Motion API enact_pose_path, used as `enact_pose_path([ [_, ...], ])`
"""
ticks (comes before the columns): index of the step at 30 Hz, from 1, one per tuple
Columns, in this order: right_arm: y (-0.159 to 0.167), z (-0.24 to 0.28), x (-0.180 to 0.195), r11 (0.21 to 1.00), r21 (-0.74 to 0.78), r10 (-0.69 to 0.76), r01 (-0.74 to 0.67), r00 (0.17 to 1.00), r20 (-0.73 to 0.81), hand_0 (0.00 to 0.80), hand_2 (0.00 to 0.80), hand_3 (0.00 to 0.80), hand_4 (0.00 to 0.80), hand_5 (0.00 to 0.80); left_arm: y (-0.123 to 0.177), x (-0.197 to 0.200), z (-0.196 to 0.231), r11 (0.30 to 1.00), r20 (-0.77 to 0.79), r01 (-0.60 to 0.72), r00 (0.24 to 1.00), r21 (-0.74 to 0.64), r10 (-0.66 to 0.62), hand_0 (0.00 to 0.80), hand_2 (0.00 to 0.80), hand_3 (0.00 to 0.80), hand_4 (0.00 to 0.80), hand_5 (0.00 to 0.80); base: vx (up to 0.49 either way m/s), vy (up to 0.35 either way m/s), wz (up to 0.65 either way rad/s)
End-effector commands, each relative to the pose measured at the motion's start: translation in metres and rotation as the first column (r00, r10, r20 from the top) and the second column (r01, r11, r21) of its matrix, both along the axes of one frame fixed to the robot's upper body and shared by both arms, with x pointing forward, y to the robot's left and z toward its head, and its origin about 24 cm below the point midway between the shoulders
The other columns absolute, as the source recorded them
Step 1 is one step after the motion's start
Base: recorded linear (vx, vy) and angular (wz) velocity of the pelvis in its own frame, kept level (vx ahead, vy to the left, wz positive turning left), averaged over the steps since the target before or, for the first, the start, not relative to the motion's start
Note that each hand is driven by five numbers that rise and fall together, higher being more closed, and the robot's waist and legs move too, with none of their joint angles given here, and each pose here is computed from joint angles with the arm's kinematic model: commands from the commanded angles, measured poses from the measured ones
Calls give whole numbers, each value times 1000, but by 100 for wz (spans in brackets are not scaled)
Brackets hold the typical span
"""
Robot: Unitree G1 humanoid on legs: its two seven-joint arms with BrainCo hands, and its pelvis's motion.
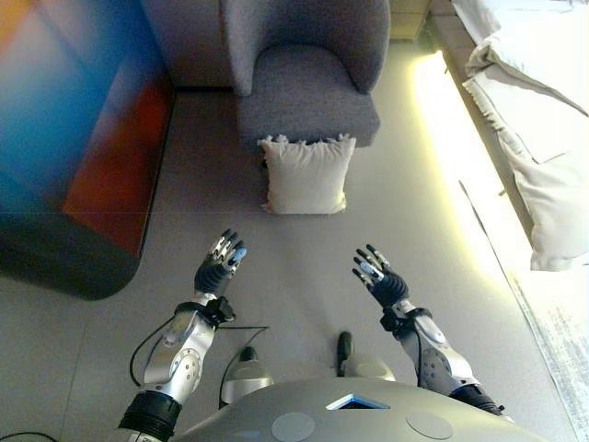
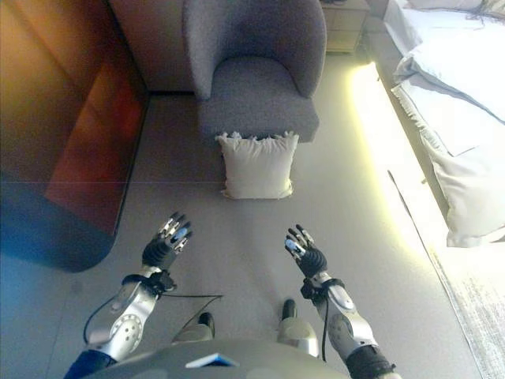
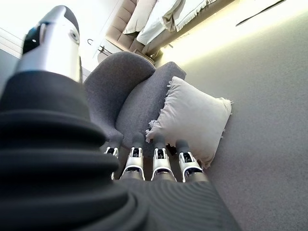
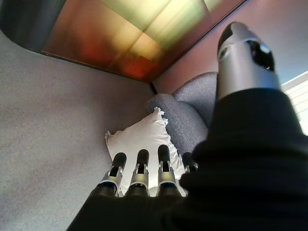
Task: Pick up the cushion and take it to the sofa
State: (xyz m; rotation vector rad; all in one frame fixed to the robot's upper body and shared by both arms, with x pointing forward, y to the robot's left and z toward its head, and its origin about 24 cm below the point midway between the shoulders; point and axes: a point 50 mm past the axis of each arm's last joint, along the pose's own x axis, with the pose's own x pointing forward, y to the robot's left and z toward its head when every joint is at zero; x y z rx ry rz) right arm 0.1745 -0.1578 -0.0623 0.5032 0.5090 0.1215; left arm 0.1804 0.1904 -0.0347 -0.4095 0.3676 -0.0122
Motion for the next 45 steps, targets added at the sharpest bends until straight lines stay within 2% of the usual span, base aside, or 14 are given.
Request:
enact_pose_path([
  [1, -1, 29, 21, 999, 44, -31, 24, 986, 166, 0, 0, 0, 0, 0, 5, 16, 29, 997, 175, -25, 985, 68, 13, 0, 0, 0, 0, 0, 0, 0, 0],
  [5, -1, 29, 21, 998, 50, -40, 32, 986, 163, 0, 0, 0, 0, 0, 10, 17, 32, 996, 188, -57, 981, 63, 44, 0, 0, 0, 0, 0, 0, 0, 0],
  [17, -1, 27, 19, 999, 37, -34, 29, 988, 152, 0, 0, 0, 0, 0, 12, 15, 32, 993, 181, -52, 983, 103, 33, 0, 0, 0, 0, 0, 0, 0, 0],
  [33, -11, 28, 21, 1000, 5, -22, 22, 989, 145, 0, 0, 0, 0, 0, 10, 8, 27, 995, 141, -103, 985, -11, 104, 0, 0, 0, 0, 0, -12, -35, 0],
  [37, -18, 30, 25, 999, 1, -37, 38, 985, 170, 0, 0, 0, 0, 0, 11, 8, 27, 994, 131, -100, 986, -45, 105, 0, 0, 0, 0, 0, 24, 127, -1],
  [45, -10, 28, 19, 996, 37, -88, 83, 982, 169, 0, 0, 0, 0, 0, 18, 14, 28, 995, 140, -98, 986, 6, 96, 0, 0, 0, 0, 0, 84, 186, -5],
])
